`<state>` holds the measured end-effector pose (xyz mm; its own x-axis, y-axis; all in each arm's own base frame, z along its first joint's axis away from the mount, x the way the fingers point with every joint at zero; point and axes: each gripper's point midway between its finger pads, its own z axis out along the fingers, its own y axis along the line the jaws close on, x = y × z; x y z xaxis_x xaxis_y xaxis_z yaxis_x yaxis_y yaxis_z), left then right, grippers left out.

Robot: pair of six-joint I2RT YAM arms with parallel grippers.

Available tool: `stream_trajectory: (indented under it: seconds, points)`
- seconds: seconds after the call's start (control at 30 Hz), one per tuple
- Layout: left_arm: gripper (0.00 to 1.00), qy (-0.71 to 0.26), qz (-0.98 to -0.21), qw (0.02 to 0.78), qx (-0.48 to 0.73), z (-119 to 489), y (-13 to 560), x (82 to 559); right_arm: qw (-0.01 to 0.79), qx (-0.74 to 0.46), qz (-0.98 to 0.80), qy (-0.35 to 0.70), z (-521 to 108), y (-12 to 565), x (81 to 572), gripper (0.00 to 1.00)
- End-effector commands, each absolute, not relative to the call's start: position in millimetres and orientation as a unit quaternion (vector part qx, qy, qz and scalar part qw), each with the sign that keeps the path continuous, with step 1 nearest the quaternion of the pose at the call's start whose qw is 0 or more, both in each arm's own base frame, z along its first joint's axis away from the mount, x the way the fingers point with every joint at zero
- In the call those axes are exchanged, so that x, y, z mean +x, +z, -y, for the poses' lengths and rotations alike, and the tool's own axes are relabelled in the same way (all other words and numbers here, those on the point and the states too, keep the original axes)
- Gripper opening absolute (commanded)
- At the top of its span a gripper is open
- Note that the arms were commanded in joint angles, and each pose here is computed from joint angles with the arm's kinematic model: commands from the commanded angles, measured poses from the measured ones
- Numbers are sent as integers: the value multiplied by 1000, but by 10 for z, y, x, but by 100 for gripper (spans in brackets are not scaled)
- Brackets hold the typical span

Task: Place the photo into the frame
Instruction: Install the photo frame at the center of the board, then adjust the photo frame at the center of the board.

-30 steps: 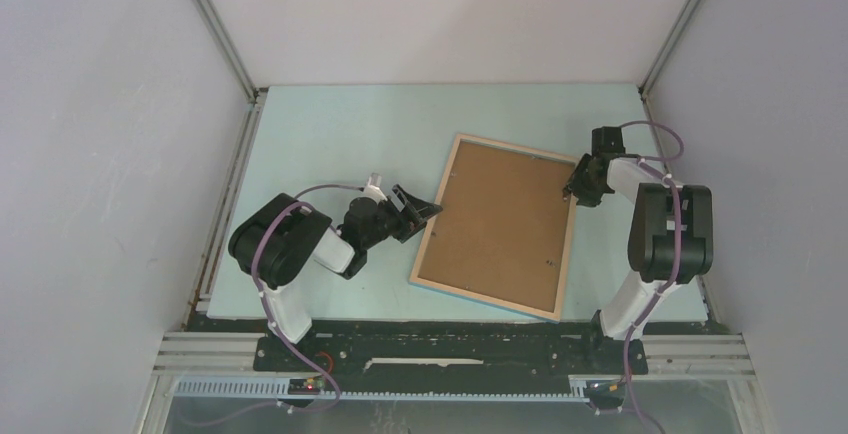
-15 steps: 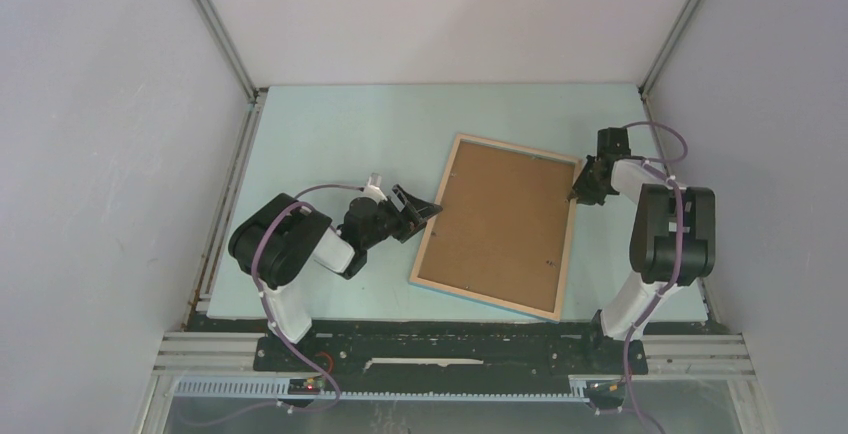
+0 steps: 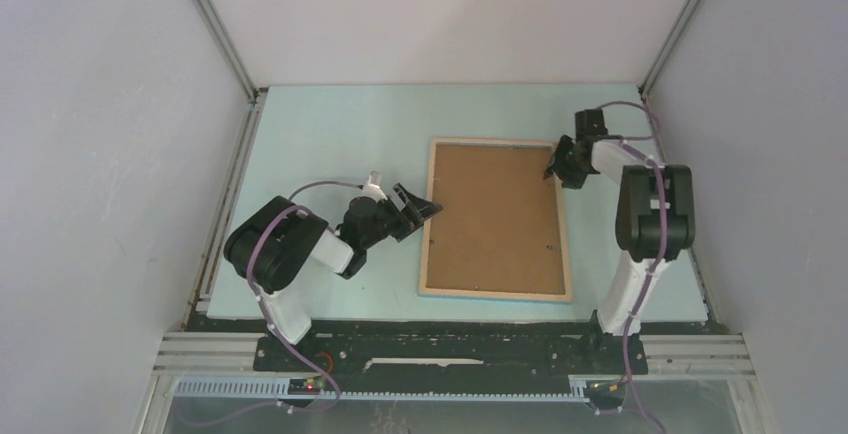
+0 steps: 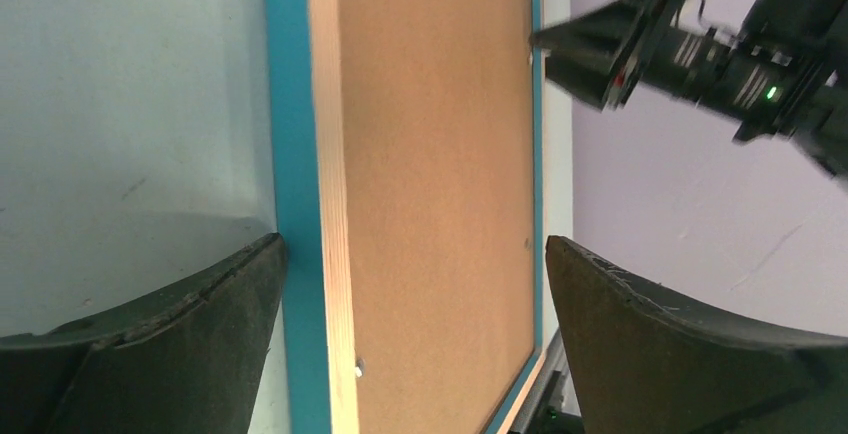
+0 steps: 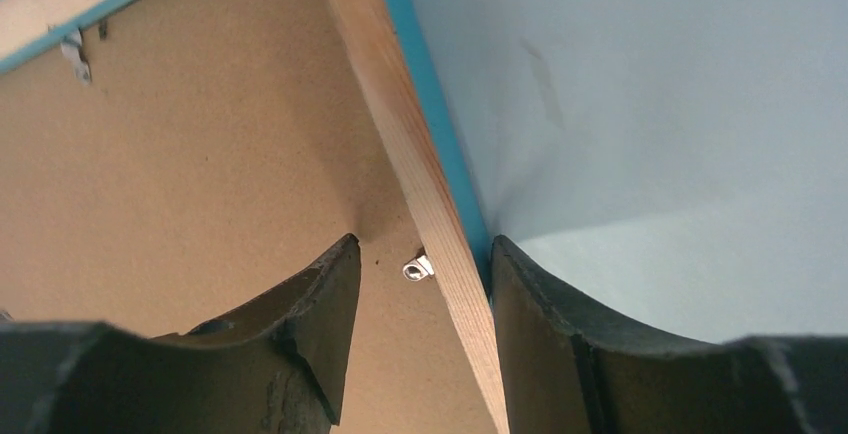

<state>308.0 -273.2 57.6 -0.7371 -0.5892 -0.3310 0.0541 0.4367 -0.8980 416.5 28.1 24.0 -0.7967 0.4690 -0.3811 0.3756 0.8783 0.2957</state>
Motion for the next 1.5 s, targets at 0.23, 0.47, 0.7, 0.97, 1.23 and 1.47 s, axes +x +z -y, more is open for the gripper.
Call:
stream_trajectory:
  seconds: [0.23,0.47,0.7,0.97,1.23,1.47]
  points:
    - [100,-487,-796,337,-120,2834,725,2916,247,133,-950,140,-1180,901,4687,66]
    - [100,-490,-794,336,-131,2825,719,2922,291,161,-942,50,-438,1250,4038,81]
    - [100,-490,-794,337,-126,2816,719,2918,233,200,-950,62,-242,764,3237,81]
    - [99,-512,-794,309,-109,2974,739,2979,206,257,-937,114,-113,379,2806,80]
    - [100,-469,-816,318,-113,2790,1003,3397,207,209,-938,182,-749,416,2846,77]
    - [100,-397,-862,285,-137,2410,768,3500,227,199,-944,135,-715,475,2843,77]
